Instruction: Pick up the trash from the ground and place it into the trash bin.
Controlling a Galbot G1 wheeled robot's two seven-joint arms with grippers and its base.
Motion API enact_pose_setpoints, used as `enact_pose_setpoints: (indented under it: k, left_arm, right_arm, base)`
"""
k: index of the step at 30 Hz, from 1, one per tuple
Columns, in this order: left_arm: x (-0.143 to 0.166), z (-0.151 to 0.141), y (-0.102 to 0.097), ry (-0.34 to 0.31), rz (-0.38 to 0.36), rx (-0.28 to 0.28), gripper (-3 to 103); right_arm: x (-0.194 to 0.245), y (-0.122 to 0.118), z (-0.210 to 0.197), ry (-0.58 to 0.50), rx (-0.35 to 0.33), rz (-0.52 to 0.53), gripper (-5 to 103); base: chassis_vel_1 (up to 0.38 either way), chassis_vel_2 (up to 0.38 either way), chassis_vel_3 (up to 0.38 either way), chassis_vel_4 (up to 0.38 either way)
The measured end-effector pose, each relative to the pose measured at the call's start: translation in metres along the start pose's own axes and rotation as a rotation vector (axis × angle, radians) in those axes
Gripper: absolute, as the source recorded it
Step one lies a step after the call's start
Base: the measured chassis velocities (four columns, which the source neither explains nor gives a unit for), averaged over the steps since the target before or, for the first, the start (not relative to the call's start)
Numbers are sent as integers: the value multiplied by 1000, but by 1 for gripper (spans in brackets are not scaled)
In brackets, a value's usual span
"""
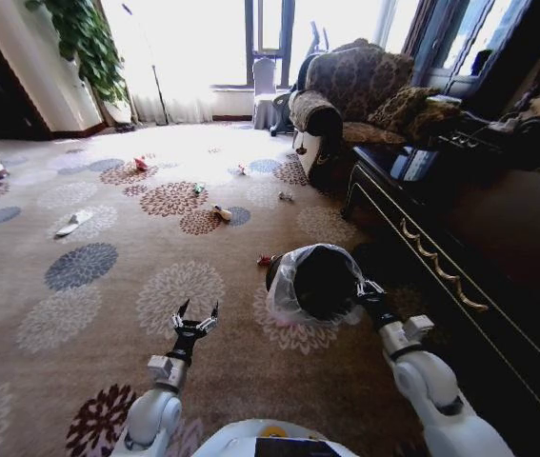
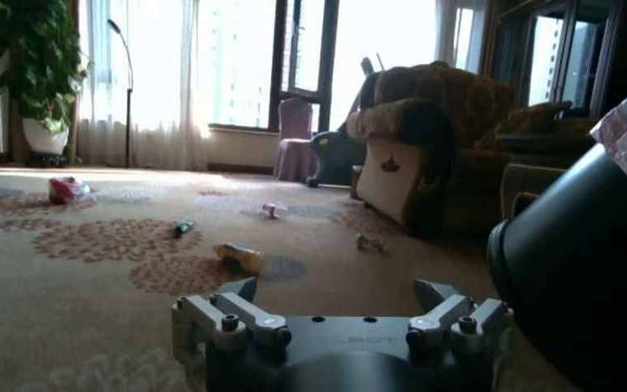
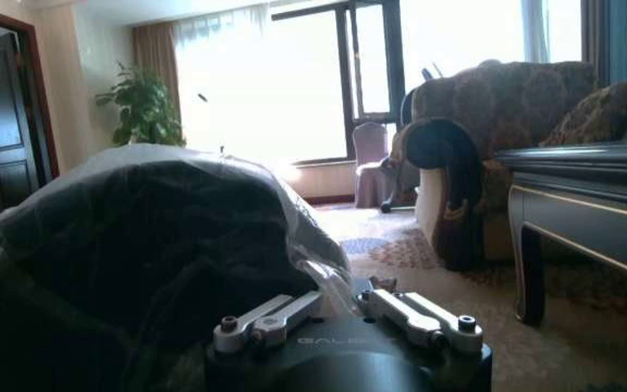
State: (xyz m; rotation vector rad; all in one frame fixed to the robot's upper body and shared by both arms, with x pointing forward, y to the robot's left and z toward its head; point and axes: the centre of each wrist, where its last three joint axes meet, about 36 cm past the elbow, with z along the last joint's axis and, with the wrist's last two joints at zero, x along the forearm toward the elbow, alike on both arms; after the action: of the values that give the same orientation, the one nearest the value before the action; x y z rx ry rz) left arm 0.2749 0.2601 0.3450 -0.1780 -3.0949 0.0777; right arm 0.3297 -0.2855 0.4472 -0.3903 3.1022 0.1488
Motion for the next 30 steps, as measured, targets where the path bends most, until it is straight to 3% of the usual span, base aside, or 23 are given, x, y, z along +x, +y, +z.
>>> enact_pose_setpoints:
  k: [13,30]
  left_arm:
    - [5,10,-10,11,18,-1,98]
    - [4,21,-13,39,36,-1,98]
  right_arm:
    - [6,4,-4,-9,4,-12,0]
    - [7,9,-4,-13,3,-27,0]
  base:
    - [-128,137,139,-129]
    - [-330,324,328,-309]
